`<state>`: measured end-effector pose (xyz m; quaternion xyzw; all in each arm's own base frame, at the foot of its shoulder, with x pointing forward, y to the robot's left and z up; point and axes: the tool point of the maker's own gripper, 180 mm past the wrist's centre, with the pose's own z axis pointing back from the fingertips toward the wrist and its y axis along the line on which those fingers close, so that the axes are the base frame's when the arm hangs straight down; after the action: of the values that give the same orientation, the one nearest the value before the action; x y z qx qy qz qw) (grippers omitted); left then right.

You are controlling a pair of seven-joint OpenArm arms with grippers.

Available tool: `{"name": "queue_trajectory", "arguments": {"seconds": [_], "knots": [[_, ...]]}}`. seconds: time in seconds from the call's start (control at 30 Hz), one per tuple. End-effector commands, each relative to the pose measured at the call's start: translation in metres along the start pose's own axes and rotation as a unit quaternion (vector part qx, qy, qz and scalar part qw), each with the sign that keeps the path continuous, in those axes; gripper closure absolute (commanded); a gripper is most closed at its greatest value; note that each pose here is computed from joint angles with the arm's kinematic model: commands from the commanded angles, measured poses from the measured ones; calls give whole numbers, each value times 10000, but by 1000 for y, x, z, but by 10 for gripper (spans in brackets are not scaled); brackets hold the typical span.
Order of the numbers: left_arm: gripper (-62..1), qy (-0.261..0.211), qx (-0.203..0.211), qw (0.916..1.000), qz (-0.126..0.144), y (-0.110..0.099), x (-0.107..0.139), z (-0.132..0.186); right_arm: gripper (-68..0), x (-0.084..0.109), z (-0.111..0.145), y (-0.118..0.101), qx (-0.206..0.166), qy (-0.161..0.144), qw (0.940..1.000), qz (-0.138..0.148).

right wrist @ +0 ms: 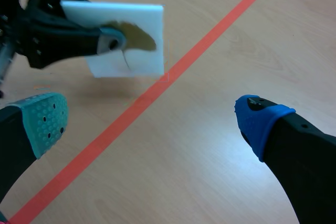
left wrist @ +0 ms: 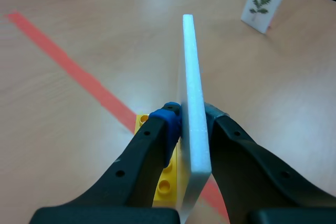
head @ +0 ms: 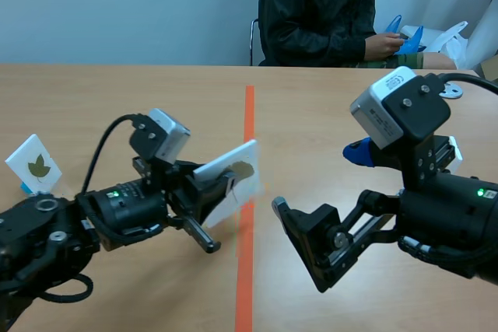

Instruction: Sort the leaf by its shape. The table is split by an orange tape line. A compound leaf with several leaflets goes to the left side, a simple leaf with one blade goes to the right side. Return to the home posture when a red brick is placed on the table.

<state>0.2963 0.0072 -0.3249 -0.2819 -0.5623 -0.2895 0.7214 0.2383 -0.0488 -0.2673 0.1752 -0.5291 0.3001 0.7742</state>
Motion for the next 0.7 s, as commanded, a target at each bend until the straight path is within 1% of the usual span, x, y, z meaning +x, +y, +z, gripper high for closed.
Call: {"name": "queue_trajectory", "arguments": {"seconds": [0.0, 0.03, 0.13, 0.37, 0.47, 0.57, 0.67], "knots": [[-41, -108, 125, 9998, 93, 3, 6, 10, -679, 12, 1, -7, -91, -202, 9997, 39], [-41, -130, 234, 9995, 144, 7, 9, 16, -679, 12, 1, -9, -109, -202, 9997, 44], [-41, -159, 591, 9980, 170, 20, 14, 37, -679, 12, 2, -13, -164, -201, 9996, 61], [-41, -297, 1278, 9910, 278, 37, 25, 86, -679, 13, 5, -23, -309, -207, 9993, 102], [-41, -286, 1631, 9854, 388, 49, 23, 108, -679, 14, 6, -25, -340, -213, 9991, 111], [-41, -276, 2049, 9771, 501, 66, 18, 129, -679, 14, 6, -25, -343, -217, 9991, 109], [-41, -286, 2389, 9693, 508, 80, 18, 146, -679, 14, 6, -25, -345, -215, 9991, 113]]}}
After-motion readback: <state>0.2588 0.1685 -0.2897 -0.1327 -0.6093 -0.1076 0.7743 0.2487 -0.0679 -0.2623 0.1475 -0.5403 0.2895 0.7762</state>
